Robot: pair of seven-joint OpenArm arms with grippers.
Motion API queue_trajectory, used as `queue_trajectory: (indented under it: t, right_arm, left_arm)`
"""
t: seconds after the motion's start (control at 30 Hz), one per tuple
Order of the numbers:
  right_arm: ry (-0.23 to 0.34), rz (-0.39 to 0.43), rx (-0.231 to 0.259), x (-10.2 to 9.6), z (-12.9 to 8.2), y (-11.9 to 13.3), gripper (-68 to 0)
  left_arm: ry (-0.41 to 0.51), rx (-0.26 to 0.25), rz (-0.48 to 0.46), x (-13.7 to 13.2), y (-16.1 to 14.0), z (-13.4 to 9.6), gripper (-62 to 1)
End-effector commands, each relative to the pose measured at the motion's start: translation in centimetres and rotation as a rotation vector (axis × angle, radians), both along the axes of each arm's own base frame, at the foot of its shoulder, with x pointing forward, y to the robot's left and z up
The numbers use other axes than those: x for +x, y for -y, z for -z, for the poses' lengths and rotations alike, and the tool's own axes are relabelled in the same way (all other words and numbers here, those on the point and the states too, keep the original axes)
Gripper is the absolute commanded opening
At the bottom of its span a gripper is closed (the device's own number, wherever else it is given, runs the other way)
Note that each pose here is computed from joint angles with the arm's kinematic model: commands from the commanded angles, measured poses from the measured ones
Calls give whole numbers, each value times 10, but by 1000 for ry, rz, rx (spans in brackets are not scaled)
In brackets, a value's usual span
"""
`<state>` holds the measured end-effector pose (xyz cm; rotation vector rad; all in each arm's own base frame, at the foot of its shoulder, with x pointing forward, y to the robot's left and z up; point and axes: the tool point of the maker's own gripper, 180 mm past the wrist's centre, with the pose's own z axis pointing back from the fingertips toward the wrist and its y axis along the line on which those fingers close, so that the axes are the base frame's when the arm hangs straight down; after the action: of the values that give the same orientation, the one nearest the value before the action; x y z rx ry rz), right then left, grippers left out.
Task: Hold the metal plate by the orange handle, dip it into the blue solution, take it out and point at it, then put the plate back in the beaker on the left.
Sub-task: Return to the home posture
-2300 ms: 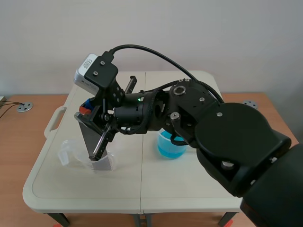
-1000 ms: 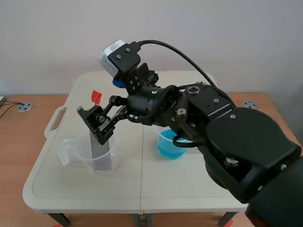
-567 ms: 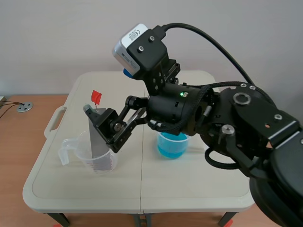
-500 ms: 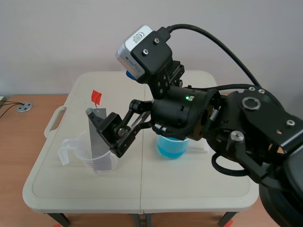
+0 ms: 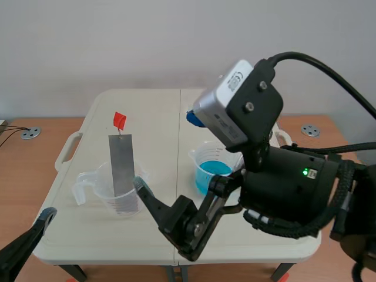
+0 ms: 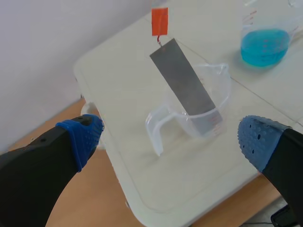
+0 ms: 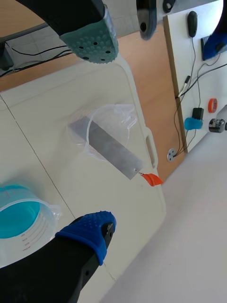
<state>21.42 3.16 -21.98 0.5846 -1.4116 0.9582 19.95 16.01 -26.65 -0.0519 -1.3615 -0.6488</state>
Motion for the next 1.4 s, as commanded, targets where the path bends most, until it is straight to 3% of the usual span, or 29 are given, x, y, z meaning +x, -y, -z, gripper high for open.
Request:
queue_trajectory:
  t: [0.0,0.23,0.43,0.6,0.8,1.37]
  right_arm:
    - [25,2,22,-4,-12,1,-22]
    - [-4,29,8,-22,-14,16,-22]
    - [-20,86,-27,-24,-5,31,-23]
    - [-3,164,-55,-16,-3,46,-23]
    - [-23,215,-54,-12,0,53,-23]
    - [-68,297,-77,-5,9,61,-23]
  left_arm:
    - [31,-20,5,6,4,-8,8]
    - [39,-69,-25,24,13,-12,8]
    - [90,-109,-57,40,19,-22,8]
    - [110,-103,-91,53,23,-25,6]
    - [128,-108,-114,64,31,-28,6]
    - [114,-99,-10,72,66,-28,6]
